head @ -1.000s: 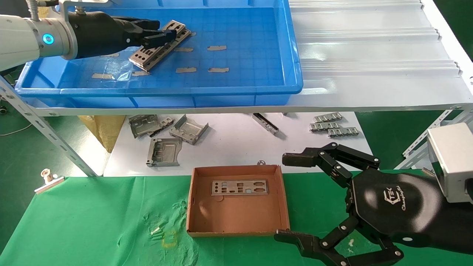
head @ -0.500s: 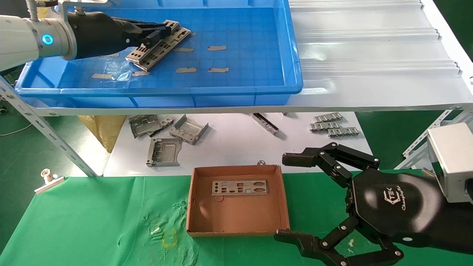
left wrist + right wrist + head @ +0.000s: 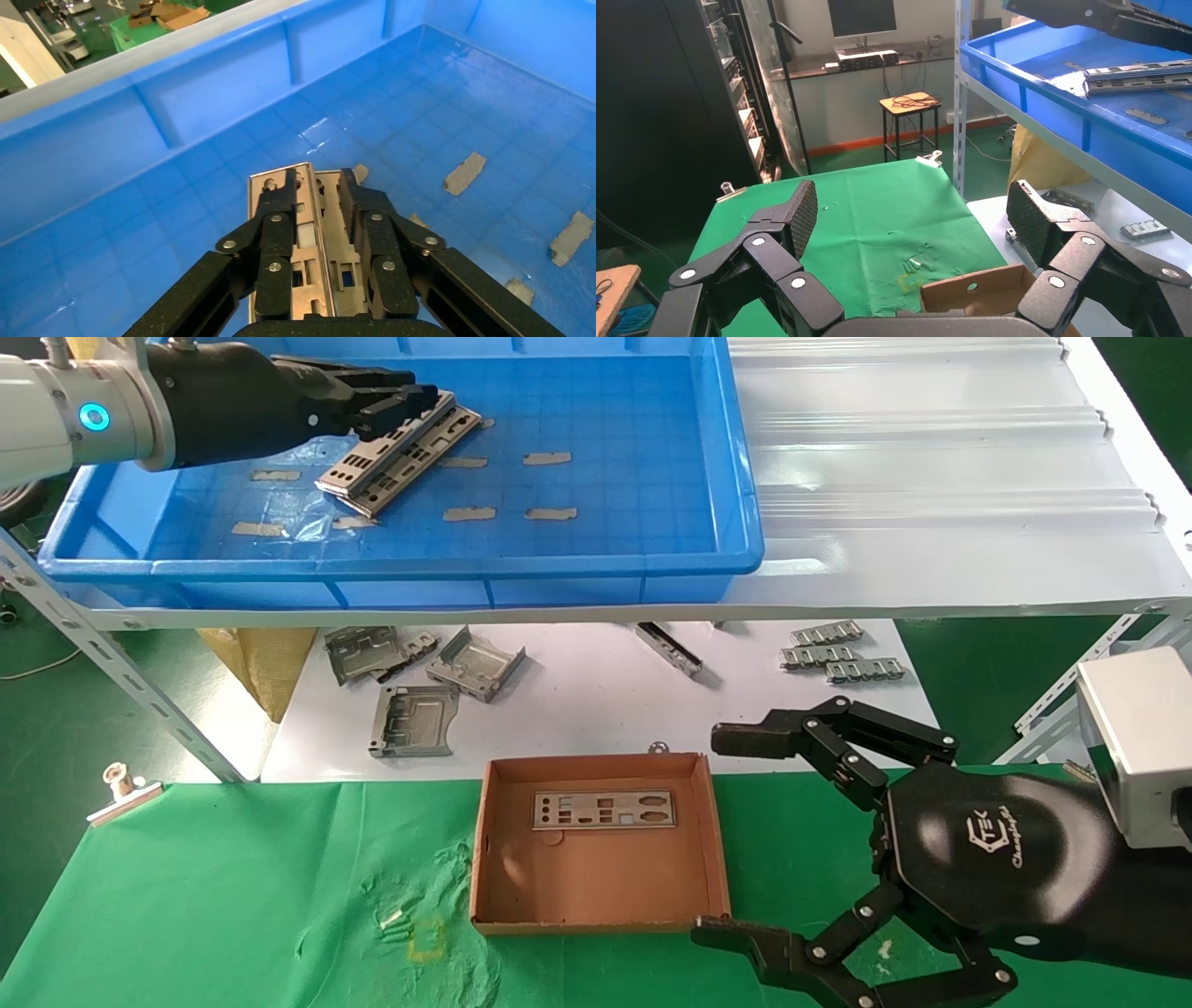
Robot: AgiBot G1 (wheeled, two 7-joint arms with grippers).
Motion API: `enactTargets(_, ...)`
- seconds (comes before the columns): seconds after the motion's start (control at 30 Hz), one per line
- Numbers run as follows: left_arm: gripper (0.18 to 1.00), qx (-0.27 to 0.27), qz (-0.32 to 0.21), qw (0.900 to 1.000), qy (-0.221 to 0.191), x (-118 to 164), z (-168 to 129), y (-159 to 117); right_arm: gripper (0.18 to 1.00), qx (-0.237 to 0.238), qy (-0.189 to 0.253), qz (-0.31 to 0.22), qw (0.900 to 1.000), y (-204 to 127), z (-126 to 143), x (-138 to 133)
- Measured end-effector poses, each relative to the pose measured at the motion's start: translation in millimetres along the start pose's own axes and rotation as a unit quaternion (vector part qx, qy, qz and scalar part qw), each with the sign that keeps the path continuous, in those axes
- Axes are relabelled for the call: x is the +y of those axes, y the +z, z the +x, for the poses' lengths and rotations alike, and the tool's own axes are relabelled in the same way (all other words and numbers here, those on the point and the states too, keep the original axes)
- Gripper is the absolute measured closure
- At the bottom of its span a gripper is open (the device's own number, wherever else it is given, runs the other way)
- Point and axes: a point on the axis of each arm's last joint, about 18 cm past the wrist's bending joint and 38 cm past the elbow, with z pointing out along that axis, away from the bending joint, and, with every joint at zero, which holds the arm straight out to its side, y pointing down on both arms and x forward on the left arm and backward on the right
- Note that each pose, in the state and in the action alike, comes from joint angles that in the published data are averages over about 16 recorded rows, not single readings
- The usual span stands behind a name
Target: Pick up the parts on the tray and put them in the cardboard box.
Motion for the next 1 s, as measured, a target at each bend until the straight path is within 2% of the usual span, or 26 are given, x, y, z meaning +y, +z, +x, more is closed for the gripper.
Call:
enactTargets(0.3, 0.764, -0.013, -0.002, 0.9999, -0.006, 4, -5, -1, 0.178, 0.000, 0.000, 0.000, 1.000, 0, 0, 0)
enactTargets(0.83, 0.405, -0.018, -0.006, 0.9990, -0.041, 15, -1, 7, 0.178, 0.000, 0.000, 0.000, 1.000, 0, 0, 0)
enactTargets(1.0, 0.343, -0.020, -0.005, 0.9981, -0.058, 18, 0, 9, 0.178, 0.000, 0.000, 0.000, 1.000, 0, 0, 0)
